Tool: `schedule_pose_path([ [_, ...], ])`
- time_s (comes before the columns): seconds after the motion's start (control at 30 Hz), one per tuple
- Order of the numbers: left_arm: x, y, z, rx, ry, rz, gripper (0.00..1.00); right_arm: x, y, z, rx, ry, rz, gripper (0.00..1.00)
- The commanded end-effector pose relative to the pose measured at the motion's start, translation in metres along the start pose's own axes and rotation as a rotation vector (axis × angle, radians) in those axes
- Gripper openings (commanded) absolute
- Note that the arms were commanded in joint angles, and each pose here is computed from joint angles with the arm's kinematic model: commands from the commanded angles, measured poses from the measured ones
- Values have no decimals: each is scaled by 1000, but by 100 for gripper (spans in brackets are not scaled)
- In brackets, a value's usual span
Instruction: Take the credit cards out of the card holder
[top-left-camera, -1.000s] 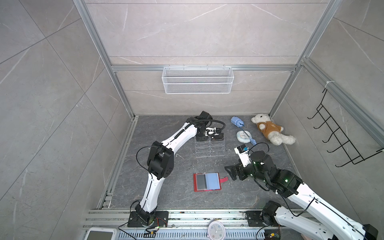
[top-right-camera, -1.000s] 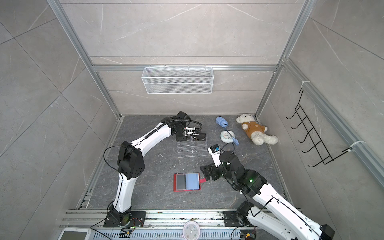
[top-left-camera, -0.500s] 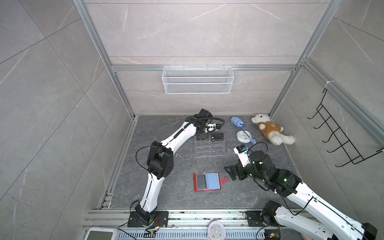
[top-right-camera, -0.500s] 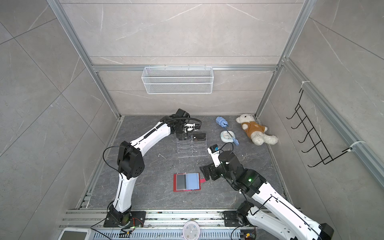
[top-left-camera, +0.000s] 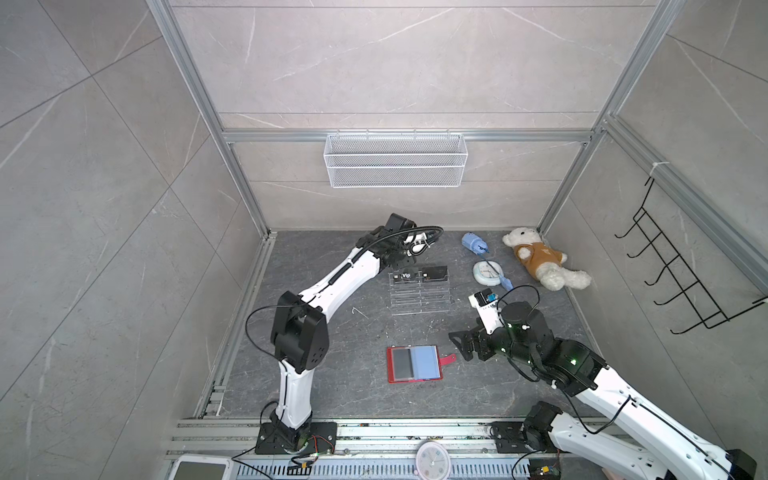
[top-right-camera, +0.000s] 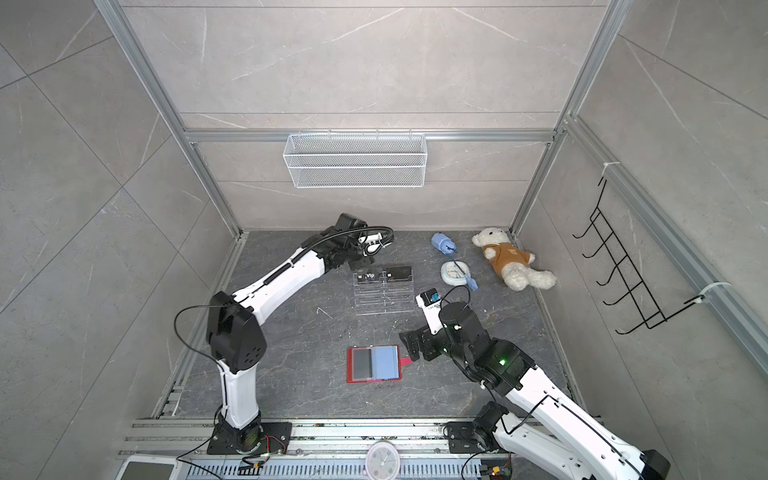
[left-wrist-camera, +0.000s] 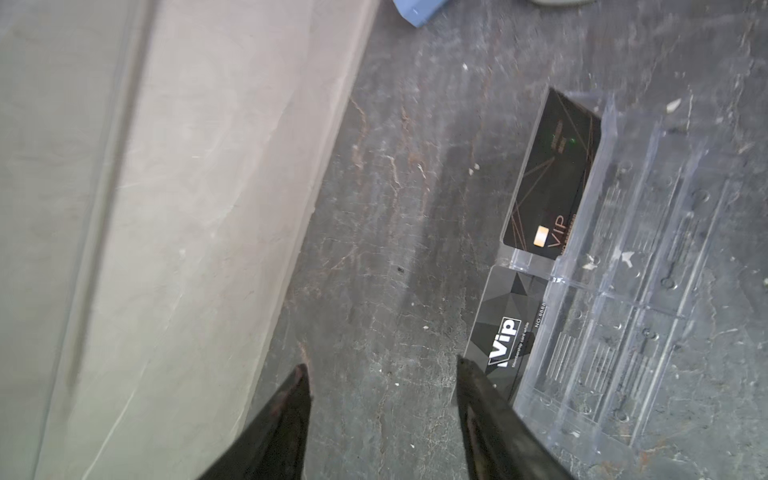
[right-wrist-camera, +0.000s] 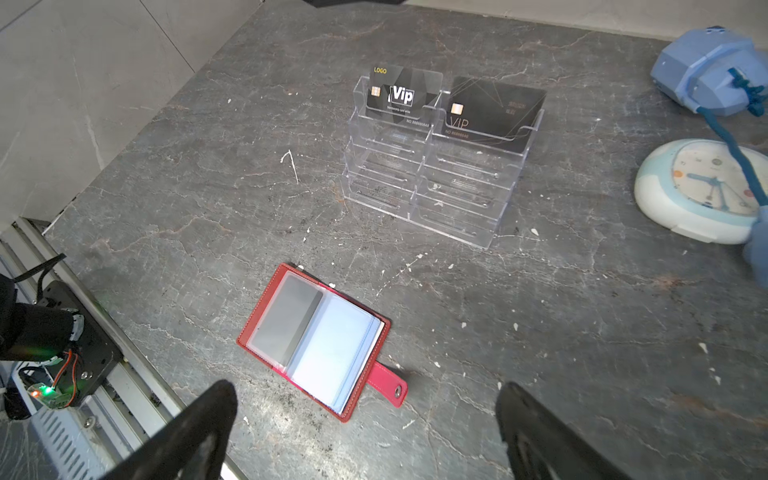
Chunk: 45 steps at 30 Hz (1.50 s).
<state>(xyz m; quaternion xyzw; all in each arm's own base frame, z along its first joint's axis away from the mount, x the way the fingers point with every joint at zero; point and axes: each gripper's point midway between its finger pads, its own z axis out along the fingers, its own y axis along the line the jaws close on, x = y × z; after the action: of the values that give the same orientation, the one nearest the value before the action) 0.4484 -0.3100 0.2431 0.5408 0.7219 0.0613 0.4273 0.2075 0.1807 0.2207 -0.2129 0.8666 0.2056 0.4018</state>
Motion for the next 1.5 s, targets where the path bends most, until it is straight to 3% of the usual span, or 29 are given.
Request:
schedule_pose_path([
  [0.0, -48, 49, -80, -147, -264, -251, 68, -3, -2, -6, 7, -45, 27, 100],
  [0.17, -38, 36, -135, -111, -383, -470, 76, -4, -4, -13, 8, -78, 50, 100],
  [0.4, 5, -18, -188, 43, -444, -718, 84, -1, -2, -16, -10, -80, 112, 100],
  [0.6, 54, -63, -204, 138, -362, -932, 91, 5, -1, -13, -25, -79, 145, 100],
  [0.87, 104, -125, -188, 292, -215, -1255, 95, 15, 17, 8, -141, -37, 212, 98],
  [1.03, 121, -164, -164, 418, -141, -1430, 94, 33, 31, 32, -218, 61, 259, 81],
  [1.2, 136, -202, -140, 523, -85, -1604, 91, 49, 36, 54, -251, 102, 322, 53],
  [1.33, 147, -228, -125, 563, 0, -1702, 86, 63, 38, 71, -268, 152, 353, 32],
  [1.47, 148, -245, -115, 594, 36, -1749, 83, 83, 39, 92, -275, 221, 386, 21],
])
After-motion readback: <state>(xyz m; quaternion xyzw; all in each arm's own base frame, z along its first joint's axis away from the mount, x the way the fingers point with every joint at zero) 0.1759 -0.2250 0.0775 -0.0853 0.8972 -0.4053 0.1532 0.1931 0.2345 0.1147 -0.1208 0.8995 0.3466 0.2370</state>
